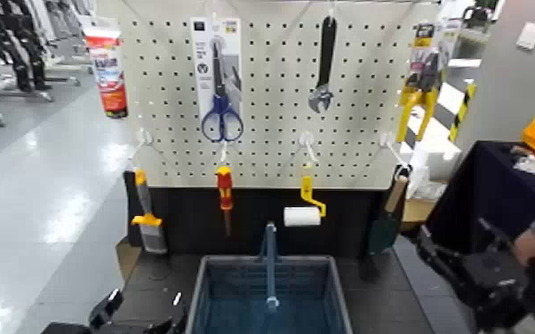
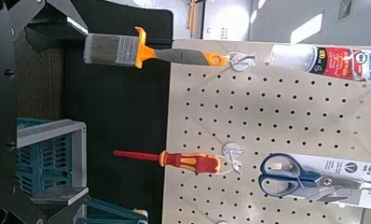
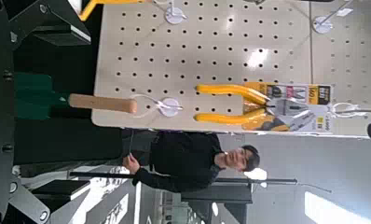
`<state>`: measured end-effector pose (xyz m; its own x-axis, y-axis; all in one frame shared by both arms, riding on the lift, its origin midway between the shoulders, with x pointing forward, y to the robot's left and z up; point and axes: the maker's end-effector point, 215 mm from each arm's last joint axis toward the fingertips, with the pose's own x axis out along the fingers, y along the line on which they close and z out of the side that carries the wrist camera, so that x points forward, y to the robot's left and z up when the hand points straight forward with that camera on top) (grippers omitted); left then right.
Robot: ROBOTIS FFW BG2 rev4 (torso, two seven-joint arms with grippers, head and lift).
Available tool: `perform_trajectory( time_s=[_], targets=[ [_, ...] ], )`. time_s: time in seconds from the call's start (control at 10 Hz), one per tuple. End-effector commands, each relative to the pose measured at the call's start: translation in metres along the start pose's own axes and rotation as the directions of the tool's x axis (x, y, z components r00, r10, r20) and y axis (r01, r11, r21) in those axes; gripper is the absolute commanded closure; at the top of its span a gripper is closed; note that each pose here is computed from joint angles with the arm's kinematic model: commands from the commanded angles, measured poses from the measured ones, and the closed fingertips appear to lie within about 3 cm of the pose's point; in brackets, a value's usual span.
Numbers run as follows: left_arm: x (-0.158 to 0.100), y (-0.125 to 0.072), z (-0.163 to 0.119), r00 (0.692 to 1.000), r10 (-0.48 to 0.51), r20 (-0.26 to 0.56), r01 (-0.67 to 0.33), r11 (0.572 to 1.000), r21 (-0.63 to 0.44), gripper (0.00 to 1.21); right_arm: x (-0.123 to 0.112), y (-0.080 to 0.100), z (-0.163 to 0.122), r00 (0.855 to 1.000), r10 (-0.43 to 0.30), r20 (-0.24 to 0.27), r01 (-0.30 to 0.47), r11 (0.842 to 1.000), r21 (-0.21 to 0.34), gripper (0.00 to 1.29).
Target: Put the yellow pliers into the crate.
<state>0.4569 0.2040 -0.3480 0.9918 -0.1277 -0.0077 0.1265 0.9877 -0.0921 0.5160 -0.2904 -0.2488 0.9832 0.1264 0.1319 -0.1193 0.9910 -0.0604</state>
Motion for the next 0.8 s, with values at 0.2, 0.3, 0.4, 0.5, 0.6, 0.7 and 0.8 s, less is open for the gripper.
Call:
perform_trajectory(
  time_s=[0.2, 0.3, 0.4, 0.5, 0.6, 0.7, 0.8],
  targets=[
    [0.005, -0.003, 0.004, 1.0, -0.012, 0.009, 0.012, 1.0, -0.001, 0.12, 0.032, -0.035, 0.046, 0.998, 0.056, 0.033, -0.055, 0.998, -0.042, 0.2],
    [0.006, -0.004, 0.006, 1.0, -0.014, 0.014, 0.014, 1.0, -0.002, 0.12, 0.041, -0.038, 0.058, 0.996, 0.073, 0.049, -0.071, 0.996, -0.05, 0.2],
    [0.008, -0.006, 0.007, 1.0, -0.021, 0.017, 0.022, 1.0, -0.003, 0.12, 0.05, -0.04, 0.071, 0.992, 0.104, 0.066, -0.1, 0.993, -0.063, 0.21],
    [0.009, -0.005, 0.009, 1.0, -0.022, 0.022, 0.022, 1.0, -0.002, 0.12, 0.057, -0.043, 0.081, 0.99, 0.121, 0.076, -0.116, 0.99, -0.077, 0.21],
    [0.01, -0.007, 0.011, 0.999, -0.027, 0.025, 0.027, 1.0, -0.002, 0.12, 0.065, -0.042, 0.092, 0.983, 0.16, 0.089, -0.153, 0.985, -0.084, 0.22],
    [0.012, -0.006, 0.013, 0.999, -0.026, 0.029, 0.026, 1.0, -0.001, 0.12, 0.074, -0.042, 0.101, 0.977, 0.189, 0.103, -0.181, 0.98, -0.083, 0.24],
    [0.013, -0.007, 0.014, 0.999, -0.03, 0.031, 0.03, 1.0, -0.002, 0.12, 0.079, -0.044, 0.11, 0.972, 0.209, 0.107, -0.199, 0.975, -0.097, 0.25]
  ],
)
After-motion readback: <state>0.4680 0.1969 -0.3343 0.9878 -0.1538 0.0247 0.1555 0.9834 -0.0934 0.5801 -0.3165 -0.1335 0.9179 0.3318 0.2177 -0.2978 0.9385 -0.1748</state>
